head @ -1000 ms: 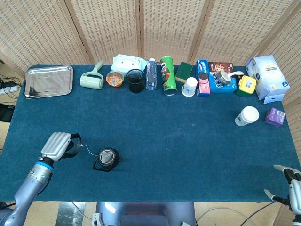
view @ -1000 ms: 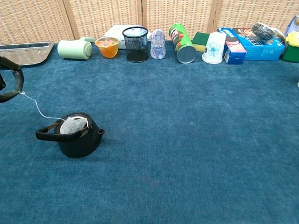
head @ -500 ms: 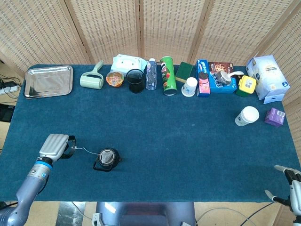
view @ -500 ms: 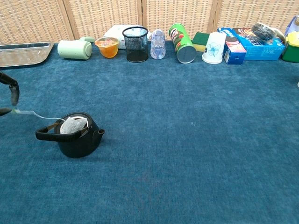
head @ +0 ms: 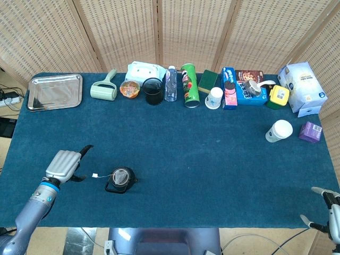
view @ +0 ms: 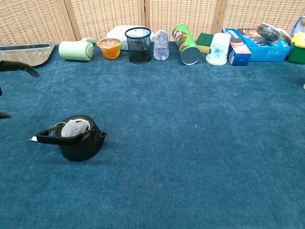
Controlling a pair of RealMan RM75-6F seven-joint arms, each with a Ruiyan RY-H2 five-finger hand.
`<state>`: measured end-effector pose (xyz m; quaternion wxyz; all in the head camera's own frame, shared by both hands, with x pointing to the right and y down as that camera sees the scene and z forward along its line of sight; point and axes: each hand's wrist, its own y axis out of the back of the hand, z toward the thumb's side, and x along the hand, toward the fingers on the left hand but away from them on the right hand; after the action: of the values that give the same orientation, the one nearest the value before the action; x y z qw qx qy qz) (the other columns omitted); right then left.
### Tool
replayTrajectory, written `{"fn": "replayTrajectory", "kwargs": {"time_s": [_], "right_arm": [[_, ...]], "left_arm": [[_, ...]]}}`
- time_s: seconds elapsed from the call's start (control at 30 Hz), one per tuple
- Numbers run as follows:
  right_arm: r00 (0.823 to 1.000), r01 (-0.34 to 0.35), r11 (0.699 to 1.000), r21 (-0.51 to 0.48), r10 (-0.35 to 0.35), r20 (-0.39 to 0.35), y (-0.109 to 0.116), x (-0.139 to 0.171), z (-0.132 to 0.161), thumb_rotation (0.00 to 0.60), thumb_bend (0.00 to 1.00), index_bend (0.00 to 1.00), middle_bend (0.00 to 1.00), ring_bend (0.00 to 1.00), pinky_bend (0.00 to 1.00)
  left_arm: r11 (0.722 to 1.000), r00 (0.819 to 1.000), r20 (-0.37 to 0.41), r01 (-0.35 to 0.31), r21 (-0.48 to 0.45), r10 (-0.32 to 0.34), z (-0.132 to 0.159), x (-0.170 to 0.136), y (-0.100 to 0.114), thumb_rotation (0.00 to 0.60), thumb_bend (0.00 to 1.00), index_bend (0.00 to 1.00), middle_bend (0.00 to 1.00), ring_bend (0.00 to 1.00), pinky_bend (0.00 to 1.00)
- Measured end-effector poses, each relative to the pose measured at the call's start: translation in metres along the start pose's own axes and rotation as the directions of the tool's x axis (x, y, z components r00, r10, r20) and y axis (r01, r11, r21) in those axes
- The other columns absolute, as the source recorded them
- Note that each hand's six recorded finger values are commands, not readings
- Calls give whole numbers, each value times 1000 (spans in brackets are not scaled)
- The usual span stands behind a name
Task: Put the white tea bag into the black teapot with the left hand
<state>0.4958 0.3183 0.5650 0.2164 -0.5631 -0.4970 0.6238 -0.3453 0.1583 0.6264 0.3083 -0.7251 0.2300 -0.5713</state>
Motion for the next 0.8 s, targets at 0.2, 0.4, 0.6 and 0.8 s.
{"fn": "replayTrajectory", "kwargs": {"time_s": [0.2, 0.4, 0.6, 0.8], "right_arm": [[1000, -1, 1000, -5, 1, -3, -1, 1, 0, 600, 185, 241, 264, 205, 145], [1000, 0, 1000, -9, 0, 1, -2, 2, -2, 600, 185, 241, 264, 205, 144], [1000, 1, 1000, -16, -1, 3, -2, 2, -3, 600, 185, 241, 264, 205, 144], [1000, 2, 1000, -26, -2, 11, -4, 4, -6, 600, 185, 241, 264, 204, 146]], "left_arm": [[996, 990, 109, 86, 39, -90, 15, -10, 3, 600, 951, 111, 1000, 1000, 969], [956, 939, 187, 274, 102, -289, 27, -18, 1, 600, 1000, 111, 1000, 1000, 991], [932, 908, 220, 329, 151, -356, 39, -18, 12, 600, 1000, 111, 1000, 1000, 991], [905, 881, 221, 386, 179, -419, 47, -13, 15, 600, 1000, 111, 1000, 1000, 991]]}}
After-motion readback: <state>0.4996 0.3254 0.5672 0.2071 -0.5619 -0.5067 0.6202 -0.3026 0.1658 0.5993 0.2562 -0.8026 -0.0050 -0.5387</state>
